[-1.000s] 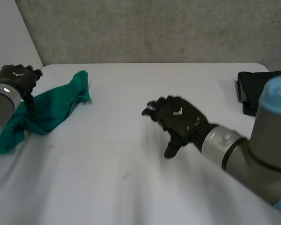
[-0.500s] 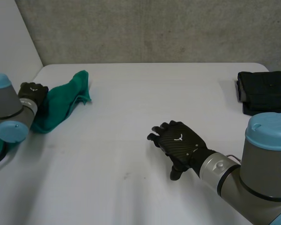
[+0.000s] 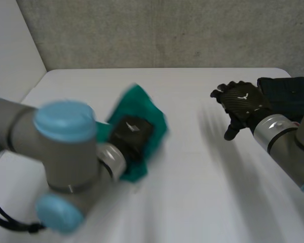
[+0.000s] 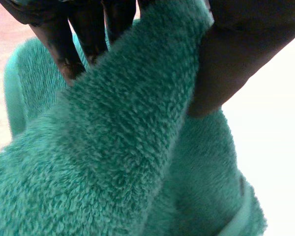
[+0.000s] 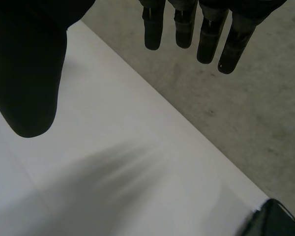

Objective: Fold the laundry.

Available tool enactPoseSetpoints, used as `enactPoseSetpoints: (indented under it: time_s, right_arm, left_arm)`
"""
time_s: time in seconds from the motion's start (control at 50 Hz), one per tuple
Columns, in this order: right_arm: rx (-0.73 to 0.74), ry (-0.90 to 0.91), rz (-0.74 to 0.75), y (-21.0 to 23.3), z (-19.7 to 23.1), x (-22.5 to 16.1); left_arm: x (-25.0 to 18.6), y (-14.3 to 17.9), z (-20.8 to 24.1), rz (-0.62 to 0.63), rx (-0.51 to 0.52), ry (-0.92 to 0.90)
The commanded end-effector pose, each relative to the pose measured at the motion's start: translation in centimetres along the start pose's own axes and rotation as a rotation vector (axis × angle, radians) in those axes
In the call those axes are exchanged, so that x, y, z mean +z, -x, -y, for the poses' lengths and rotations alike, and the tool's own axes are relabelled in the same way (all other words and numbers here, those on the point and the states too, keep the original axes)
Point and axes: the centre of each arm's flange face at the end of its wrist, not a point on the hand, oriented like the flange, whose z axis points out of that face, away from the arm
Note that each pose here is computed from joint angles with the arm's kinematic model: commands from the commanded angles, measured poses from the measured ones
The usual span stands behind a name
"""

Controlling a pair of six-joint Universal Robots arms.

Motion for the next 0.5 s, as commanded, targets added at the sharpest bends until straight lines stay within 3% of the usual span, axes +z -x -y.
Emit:
enactPoseSetpoints:
  time_s: [0.02, 0.08, 0.16, 0.24, 0.36, 0.5]
  right_arm:
    - [0.005, 0.017, 0.003, -0.6, -0.1, 0.0]
    - [0.01, 0.027, 0.02, -0.3, -0.2, -0.2]
    - [-0.009, 0.009, 0.072, 0.2, 0.3, -0.2]
    - [-0.069, -0.019, 0.145, 0.8, 1.2, -0.5]
    - [-0.115, 0.027, 0.223, 1.0, 2.3, -1.2]
    - [-0.078, 0.156, 0.344, 2.5, 1.4, -0.4]
  left_arm:
    - [-3.5, -4.7, 0.8, -0.06, 0.058, 0.003]
    - [-3.7, -3.5, 2.4, 0.009, 0.049, -0.035]
    - [-3.2, 0.3, 3.9, 0.144, 0.013, -0.062]
    - [-2.7, 6.2, 5.3, 0.283, -0.034, -0.1]
    - [-1.4, 9.5, 5.1, 0.258, 0.001, -0.097]
    - [2.0, 12.2, 0.8, 0.2, 0.106, 0.066]
